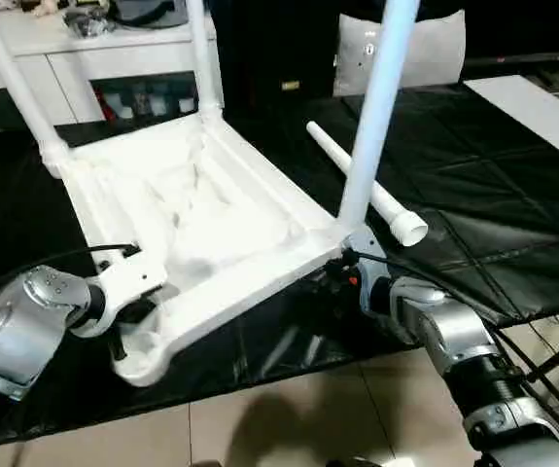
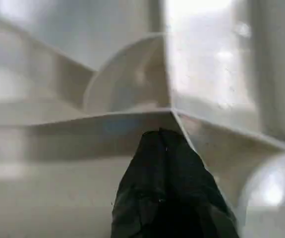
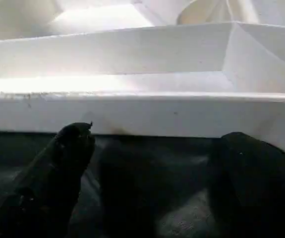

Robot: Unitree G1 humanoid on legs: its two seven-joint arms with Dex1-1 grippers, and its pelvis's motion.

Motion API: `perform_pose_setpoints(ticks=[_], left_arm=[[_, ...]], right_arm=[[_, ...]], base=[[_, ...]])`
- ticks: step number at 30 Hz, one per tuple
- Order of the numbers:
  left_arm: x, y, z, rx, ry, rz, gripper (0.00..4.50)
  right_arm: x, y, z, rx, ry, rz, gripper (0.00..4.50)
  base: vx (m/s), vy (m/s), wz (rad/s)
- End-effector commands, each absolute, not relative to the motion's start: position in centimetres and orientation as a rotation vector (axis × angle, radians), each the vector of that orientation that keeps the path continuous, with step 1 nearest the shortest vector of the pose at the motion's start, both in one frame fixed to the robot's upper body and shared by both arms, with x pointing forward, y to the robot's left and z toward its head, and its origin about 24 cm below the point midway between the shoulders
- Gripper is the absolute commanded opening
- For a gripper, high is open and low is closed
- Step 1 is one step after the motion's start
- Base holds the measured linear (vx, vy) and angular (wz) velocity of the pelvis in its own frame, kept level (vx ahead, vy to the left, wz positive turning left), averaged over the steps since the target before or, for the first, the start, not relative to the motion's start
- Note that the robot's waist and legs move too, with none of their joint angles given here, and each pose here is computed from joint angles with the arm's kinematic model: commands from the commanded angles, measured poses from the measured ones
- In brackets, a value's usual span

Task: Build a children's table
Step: Rotate table base

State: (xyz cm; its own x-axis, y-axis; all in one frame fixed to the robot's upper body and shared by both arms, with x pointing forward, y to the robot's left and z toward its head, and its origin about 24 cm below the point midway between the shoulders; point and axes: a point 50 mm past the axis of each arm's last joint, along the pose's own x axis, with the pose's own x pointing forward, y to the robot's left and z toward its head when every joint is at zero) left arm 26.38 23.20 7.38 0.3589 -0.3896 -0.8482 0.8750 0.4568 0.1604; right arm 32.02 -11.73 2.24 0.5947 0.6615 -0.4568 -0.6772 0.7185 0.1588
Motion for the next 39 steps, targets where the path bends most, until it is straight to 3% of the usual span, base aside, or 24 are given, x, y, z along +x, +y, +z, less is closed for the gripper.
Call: perform_pose_setpoints(ticks=[1, 5, 11, 17, 21, 32, 39], left_arm=[[25.9, 20.8, 7.0, 0.637, 0.795, -1.09, 0.02], [25.4, 17.6, 6.9, 0.533, 0.734, -1.242, 0.02], [25.6, 14.4, 6.3, 0.479, 0.674, -1.321, 0.02], [28.9, 12.2, 3.5, 0.495, 0.56, -1.183, 0.02], [29.1, 12.5, 3.6, 0.471, 0.522, -1.142, 0.02], [31.5, 10.4, 5.4, 0.442, 0.313, -0.955, 0.02], [31.4, 10.4, 7.4, 0.342, 0.227, -0.973, 0.55]], right_arm=[[32.6, -11.0, 2.6, -0.045, 0.5, 0.784, 4.5], [33.4, -10.2, 3.1, -0.049, 0.476, 0.798, 4.5], [33.9, -9.2, 3.5, -0.045, 0.456, 0.813, 4.5], [34.1, -8.8, 3.3, -0.064, 0.447, 0.825, 4.5], [34.1, -8.9, 3.2, -0.063, 0.448, 0.83, 4.5], [35.5, -12.1, 5.0, -0.047, 0.314, 0.626, 4.5], [36.4, -15.4, 7.7, -0.092, 0.251, 0.437, 4.5]], base=[[0.0, 0.0, 0.0], [0.0, 0.0, 0.0], [0.0, 0.0, 0.0], [0.0, 0.0, 0.0], [0.0, 0.0, 0.0], [0.0, 0.0, 0.0], [0.0, 0.0, 0.0]])
